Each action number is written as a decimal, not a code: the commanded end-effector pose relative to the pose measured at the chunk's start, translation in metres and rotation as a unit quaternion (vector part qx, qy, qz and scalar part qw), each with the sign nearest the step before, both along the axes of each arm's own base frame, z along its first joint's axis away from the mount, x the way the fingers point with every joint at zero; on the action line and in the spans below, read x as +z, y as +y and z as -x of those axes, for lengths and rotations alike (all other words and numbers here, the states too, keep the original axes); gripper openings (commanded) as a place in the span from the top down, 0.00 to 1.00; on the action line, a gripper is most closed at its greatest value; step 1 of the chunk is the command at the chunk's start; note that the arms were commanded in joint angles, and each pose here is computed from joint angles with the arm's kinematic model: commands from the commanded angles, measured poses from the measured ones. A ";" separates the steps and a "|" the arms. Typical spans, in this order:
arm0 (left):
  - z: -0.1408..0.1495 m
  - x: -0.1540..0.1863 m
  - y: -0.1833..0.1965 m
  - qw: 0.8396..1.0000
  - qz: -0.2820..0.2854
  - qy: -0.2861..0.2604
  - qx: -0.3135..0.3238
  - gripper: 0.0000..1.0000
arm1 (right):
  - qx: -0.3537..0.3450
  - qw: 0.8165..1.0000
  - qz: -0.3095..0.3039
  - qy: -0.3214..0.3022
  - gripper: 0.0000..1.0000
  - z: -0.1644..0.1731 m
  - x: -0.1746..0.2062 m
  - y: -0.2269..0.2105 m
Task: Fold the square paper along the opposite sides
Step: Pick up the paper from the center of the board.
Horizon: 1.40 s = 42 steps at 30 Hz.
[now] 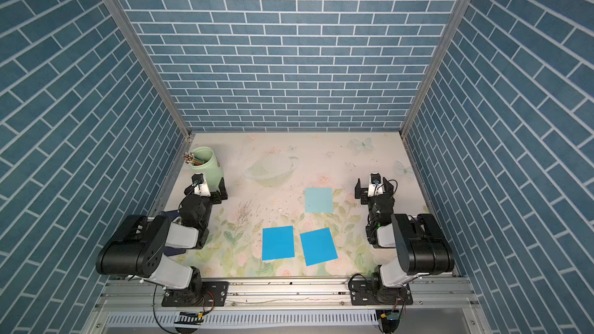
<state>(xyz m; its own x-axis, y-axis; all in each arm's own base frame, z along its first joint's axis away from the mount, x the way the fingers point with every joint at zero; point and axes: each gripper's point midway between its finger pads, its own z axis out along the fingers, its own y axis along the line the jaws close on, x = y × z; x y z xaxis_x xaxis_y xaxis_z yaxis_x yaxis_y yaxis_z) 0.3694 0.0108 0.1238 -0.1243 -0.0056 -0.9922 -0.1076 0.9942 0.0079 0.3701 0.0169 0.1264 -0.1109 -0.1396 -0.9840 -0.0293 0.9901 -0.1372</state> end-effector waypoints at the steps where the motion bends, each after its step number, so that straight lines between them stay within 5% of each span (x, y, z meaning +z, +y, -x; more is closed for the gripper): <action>1: -0.002 0.010 0.001 1.000 0.001 -0.019 0.001 0.00 | 0.000 1.000 -0.012 -0.001 0.00 -0.001 0.001 0.000; 15: -0.002 0.011 -0.003 1.000 -0.004 -0.016 -0.008 0.00 | -0.006 1.000 -0.019 0.001 0.00 -0.002 0.000 -0.004; 22: -0.003 0.075 -0.013 0.999 0.007 -0.039 0.001 0.00 | -0.042 0.999 -0.023 0.021 0.00 -0.008 0.030 -0.010; 25: -0.004 0.104 -0.026 0.998 0.062 -0.022 0.020 0.02 | -0.057 0.993 -0.098 0.043 0.00 -0.014 0.051 -0.005; 28: -0.004 0.113 -0.066 0.996 0.088 0.006 0.016 0.00 | -0.023 0.984 -0.134 0.118 0.00 -0.012 0.041 0.023; 33: -0.023 0.074 -0.162 0.985 0.114 0.124 -0.035 0.00 | 0.051 0.926 -0.206 0.312 0.03 0.023 -0.018 0.068; 39: -0.045 0.033 -0.237 0.964 0.096 0.238 -0.070 0.00 | 0.057 0.897 -0.211 0.385 0.05 0.050 -0.053 0.078; 42: -0.037 0.014 -0.281 0.934 0.130 0.283 -0.174 0.07 | 0.101 0.887 -0.222 0.392 0.07 0.054 -0.057 0.107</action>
<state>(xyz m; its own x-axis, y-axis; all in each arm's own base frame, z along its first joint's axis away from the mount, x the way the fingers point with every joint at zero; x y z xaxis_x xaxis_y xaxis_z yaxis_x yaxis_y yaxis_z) 0.4245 -0.2477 0.1570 -0.5476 -0.1238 -0.8275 0.0898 0.9746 -0.2053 0.3345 0.0978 0.0834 -0.7373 0.1475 -0.6593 -0.0981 0.9422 0.3204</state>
